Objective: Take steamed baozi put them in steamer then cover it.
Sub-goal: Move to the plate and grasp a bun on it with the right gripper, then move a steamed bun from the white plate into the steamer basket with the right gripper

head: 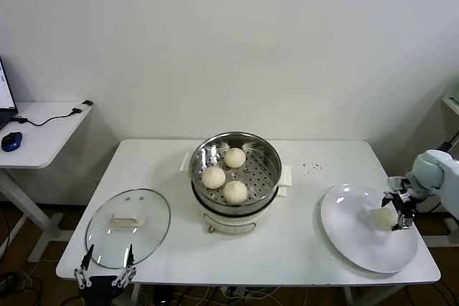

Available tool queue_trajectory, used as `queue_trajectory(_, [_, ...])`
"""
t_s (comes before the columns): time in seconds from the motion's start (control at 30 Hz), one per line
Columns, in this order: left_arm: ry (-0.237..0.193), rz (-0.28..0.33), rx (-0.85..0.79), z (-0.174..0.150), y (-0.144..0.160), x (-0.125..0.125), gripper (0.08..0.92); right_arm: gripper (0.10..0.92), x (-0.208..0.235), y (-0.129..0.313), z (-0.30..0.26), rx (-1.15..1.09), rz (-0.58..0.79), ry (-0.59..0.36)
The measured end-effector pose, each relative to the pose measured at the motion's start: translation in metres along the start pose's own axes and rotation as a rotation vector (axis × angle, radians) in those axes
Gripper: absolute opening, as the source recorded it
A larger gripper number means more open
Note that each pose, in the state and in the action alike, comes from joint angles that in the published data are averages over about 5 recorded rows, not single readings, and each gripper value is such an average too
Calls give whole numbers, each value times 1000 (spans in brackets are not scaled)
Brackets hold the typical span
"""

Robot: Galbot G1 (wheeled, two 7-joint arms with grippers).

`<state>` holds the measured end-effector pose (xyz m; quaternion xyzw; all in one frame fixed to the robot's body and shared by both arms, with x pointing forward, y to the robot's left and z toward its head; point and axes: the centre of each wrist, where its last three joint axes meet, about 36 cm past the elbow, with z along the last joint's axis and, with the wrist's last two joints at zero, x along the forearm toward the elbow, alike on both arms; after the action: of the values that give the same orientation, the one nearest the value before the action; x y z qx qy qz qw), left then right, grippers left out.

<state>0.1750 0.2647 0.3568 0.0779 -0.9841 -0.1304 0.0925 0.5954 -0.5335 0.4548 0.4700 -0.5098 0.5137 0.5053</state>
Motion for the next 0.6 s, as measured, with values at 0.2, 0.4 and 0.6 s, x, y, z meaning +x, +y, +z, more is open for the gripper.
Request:
queue_trajectory(0.2, [2, 0, 0, 1, 0, 0, 823, 707, -3, 0, 0, 0, -6, -2])
queue_trajectory(0.4, [3, 0, -2, 1, 0, 0, 823, 680, 0, -3, 0, -2, -6, -15])
queue_trajectory(0.6, [7, 2, 1, 0, 0, 2, 823, 671, 17, -12, -3, -25, 8, -56])
